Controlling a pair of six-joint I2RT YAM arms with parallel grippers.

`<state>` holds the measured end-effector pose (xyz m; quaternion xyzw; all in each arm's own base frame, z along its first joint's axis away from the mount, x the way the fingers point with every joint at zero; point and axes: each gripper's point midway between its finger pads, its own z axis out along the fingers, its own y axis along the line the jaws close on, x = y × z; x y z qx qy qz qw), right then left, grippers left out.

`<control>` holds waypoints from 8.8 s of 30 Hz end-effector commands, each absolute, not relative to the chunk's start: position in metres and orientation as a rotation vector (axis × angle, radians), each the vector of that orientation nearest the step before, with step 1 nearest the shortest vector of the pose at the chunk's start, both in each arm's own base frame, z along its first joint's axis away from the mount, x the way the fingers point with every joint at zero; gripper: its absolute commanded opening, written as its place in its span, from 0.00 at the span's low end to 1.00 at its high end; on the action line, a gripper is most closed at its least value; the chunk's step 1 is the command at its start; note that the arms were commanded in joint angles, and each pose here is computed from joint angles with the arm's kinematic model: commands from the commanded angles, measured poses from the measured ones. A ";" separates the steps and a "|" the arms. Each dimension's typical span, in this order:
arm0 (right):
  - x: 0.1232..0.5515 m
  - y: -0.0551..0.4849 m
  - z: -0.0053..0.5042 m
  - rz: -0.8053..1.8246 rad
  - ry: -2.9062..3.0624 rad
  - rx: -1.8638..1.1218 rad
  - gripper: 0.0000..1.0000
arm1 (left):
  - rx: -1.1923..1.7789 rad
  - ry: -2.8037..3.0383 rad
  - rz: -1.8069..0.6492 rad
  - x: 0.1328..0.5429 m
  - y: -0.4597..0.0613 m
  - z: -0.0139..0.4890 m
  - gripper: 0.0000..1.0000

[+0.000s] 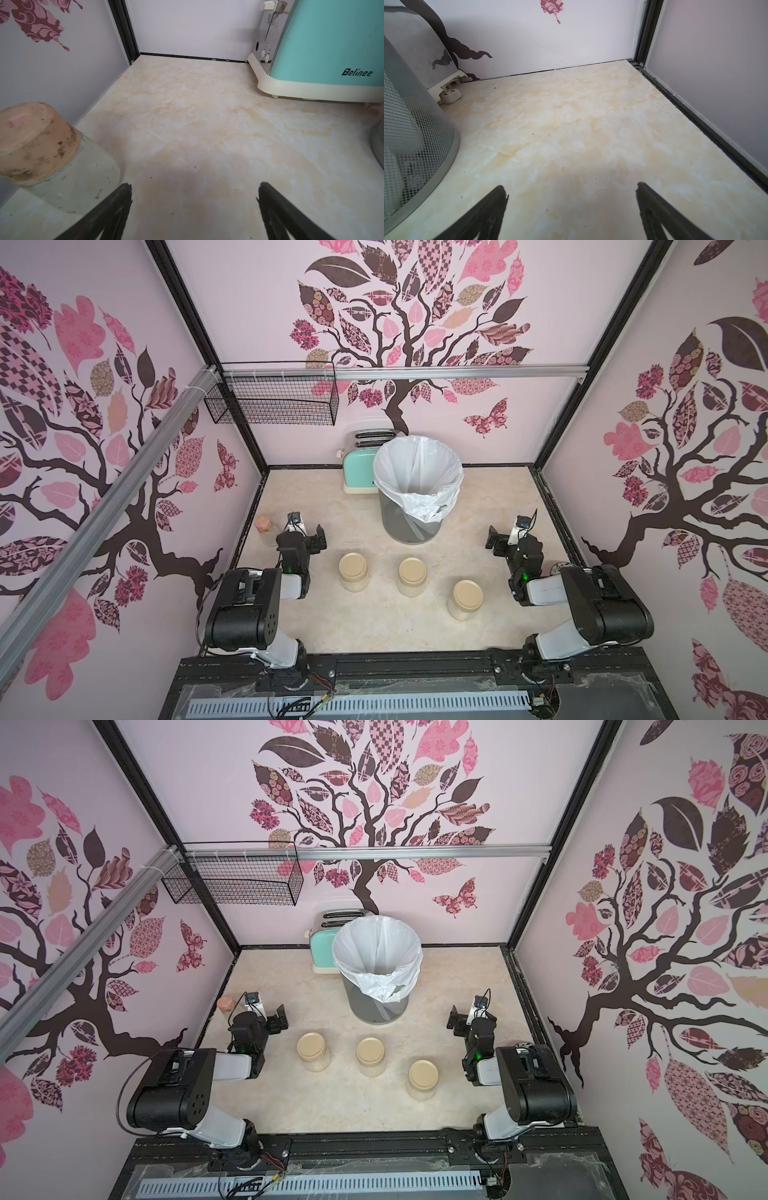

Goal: Empty moldy rice from jars
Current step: Pick up the jar from the center of the board, then unscrew the lid from the jar.

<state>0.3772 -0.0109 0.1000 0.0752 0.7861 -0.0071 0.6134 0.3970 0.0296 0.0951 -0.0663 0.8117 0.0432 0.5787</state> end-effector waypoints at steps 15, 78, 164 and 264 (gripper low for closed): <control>0.387 -0.010 0.109 -0.023 1.785 0.169 0.99 | -0.154 1.877 0.105 0.401 0.030 0.100 0.98; 0.237 0.300 0.150 0.374 2.345 -0.802 0.99 | 0.085 1.995 -0.724 0.230 -0.109 0.236 0.98; 0.214 0.286 0.339 0.987 2.135 -0.704 0.59 | 1.036 1.542 -0.828 0.201 -0.287 0.246 0.98; 0.203 0.290 0.297 1.031 2.221 -0.866 0.97 | 1.027 1.587 -0.900 0.211 -0.309 0.246 0.70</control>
